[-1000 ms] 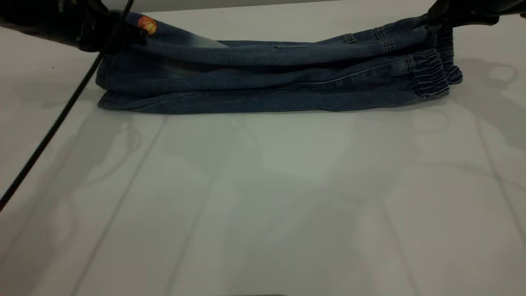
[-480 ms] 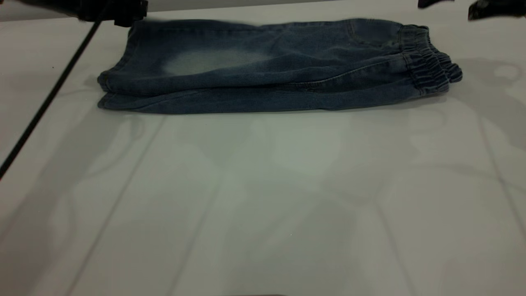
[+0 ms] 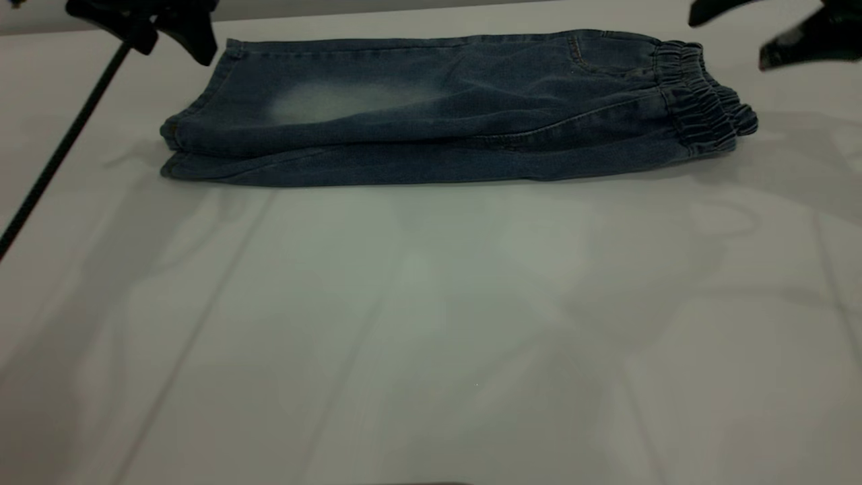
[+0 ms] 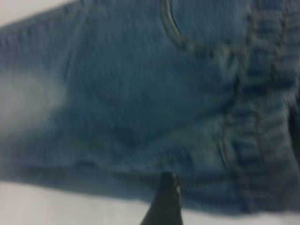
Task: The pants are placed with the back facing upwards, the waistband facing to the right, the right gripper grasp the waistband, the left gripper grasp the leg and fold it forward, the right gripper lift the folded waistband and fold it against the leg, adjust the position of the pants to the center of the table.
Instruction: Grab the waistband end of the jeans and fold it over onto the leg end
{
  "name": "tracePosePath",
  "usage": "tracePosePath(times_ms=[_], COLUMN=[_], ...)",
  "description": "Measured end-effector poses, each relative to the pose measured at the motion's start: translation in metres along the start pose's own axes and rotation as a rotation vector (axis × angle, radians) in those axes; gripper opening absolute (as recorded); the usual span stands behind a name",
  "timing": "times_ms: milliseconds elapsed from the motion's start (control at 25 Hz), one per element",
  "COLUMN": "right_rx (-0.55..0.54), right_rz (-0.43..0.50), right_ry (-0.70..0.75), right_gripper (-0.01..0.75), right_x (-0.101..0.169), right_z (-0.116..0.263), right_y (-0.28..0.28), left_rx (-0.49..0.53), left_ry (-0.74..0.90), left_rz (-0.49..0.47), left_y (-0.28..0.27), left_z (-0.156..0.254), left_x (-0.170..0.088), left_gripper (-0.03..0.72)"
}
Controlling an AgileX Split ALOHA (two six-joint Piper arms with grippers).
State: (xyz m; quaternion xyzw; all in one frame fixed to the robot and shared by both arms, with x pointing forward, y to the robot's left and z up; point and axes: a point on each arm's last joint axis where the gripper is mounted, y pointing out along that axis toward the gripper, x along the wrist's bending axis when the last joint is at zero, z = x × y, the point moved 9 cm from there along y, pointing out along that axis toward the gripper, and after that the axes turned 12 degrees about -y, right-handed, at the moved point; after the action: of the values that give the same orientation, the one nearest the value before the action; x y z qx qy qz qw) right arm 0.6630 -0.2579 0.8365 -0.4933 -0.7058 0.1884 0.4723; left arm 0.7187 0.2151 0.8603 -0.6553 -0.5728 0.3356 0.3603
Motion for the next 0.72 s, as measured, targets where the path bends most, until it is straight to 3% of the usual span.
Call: tracePosePath(times_ms=[320, 480, 720], right_rx=[0.128, 0.138, 0.051], right_rz=[-0.025, -0.078, -0.141], right_ry=[0.132, 0.170, 0.222], right_gripper=[0.594, 0.594, 0.593], right_x=[-0.031, -0.033, -0.036], right_z=[0.037, 0.049, 0.044], right_y=[0.025, 0.043, 0.062], left_rx=[0.009, 0.009, 0.009], left_ry=[0.098, 0.105, 0.100], left_rz=[0.056, 0.064, 0.065], left_y=[-0.003, -0.004, -0.004], left_z=[0.004, 0.005, 0.005], left_x=[-0.053, -0.059, -0.059], left_gripper=[0.497, 0.497, 0.497])
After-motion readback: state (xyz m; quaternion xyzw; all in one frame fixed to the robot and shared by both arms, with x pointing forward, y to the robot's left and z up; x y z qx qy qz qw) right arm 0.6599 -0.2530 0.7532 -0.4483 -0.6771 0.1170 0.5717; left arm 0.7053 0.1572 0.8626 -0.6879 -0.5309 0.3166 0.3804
